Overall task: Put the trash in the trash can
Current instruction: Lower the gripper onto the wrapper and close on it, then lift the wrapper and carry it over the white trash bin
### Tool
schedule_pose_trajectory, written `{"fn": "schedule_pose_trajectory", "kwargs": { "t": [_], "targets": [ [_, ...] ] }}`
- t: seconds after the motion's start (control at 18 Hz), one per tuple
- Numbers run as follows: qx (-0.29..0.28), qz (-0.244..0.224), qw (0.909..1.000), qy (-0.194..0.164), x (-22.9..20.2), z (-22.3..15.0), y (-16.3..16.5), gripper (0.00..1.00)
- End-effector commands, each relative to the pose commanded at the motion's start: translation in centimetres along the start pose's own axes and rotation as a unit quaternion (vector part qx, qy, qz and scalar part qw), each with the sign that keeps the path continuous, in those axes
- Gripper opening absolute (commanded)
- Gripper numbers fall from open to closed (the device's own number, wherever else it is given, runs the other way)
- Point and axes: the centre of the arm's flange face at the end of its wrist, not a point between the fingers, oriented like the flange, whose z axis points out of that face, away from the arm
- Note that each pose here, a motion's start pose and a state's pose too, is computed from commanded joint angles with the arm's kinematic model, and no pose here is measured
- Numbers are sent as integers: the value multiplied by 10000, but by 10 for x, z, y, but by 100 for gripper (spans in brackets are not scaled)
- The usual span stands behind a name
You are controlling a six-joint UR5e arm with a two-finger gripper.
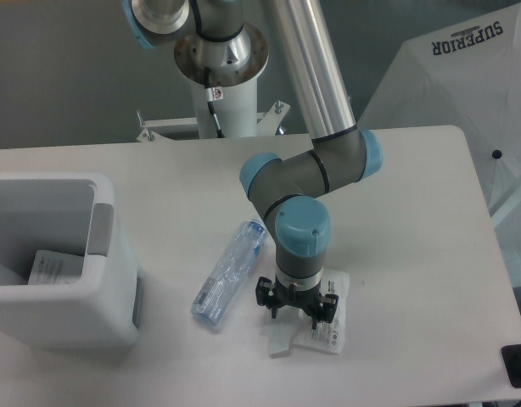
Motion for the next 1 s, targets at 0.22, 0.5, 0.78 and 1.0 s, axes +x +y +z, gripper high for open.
{"fn": "schedule_pose_trajectory", "kwargs": {
  "t": [0.22,0.5,0.78,1.0],
  "targets": [
    [17,-22,10000,-15,0,-4,0,18],
    [47,-43,10000,-40,0,-10,-1,0],
    [238,-184,9995,-108,-3,-30,-8,0],
    [933,-730,9930,-32,-6,-92,-26,0]
  ]
}}
